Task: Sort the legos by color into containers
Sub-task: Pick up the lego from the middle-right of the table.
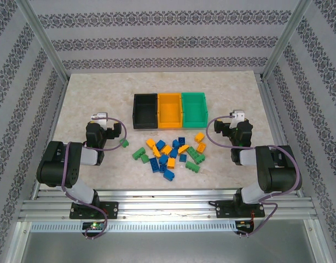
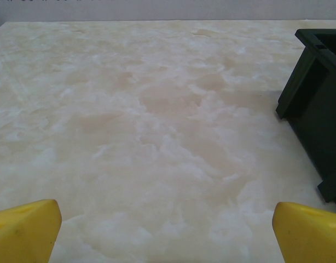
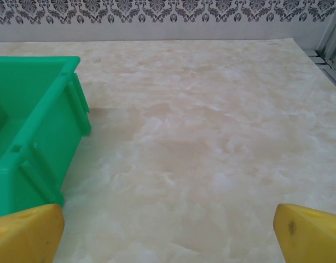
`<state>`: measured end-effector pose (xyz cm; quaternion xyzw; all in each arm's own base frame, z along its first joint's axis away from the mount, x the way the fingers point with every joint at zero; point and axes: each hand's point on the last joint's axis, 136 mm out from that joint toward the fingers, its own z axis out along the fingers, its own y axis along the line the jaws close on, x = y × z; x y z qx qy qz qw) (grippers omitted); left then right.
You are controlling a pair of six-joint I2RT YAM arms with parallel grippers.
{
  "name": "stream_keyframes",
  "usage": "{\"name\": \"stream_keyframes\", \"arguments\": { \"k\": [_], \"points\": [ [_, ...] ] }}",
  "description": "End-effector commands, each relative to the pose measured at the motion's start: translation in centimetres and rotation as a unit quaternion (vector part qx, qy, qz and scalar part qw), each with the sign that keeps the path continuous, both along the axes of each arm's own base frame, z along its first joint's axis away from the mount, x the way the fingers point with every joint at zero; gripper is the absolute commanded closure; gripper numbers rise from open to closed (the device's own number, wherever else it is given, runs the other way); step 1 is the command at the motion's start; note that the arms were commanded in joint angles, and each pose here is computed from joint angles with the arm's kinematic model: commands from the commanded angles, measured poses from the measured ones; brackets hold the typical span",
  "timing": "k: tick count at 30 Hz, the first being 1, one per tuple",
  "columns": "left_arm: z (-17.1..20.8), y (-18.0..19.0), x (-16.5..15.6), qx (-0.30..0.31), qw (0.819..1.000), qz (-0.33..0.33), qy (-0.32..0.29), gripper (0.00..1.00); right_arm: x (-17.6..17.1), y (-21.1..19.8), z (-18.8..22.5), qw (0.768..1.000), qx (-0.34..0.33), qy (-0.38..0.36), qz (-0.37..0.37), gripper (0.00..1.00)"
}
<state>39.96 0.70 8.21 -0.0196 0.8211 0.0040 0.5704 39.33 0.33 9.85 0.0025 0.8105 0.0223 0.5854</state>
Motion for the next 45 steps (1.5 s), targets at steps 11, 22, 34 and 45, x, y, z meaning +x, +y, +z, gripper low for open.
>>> {"name": "stream_keyframes", "arguments": {
  "k": [11, 22, 34, 45],
  "points": [
    [1.4, 0.6, -0.9, 0.010, 0.999, 0.011, -0.045, 0.01, -0.2, 0.0, 2.7, 0.999, 0.003, -0.037, -0.007, 0.02],
    [5.6, 1.0, -1.6, 0.010, 0.999, 0.023, -0.045, 0.01, -2.8, -0.7, 8.8, 0.995, 0.063, -0.066, -0.042, 0.02],
    [12.3, -1.1, -4.1, -0.196, 0.980, 0.027, -0.009, 0.01, -4.8, 4.4, 6.2, 0.947, 0.301, 0.104, 0.038, 0.02],
    [8.1, -5.8, -6.0, -0.264, 0.938, -0.048, 0.221, 0.01, -9.3, 9.7, 0.2, 0.938, 0.081, 0.330, 0.066, 0.03]
  ]
}}
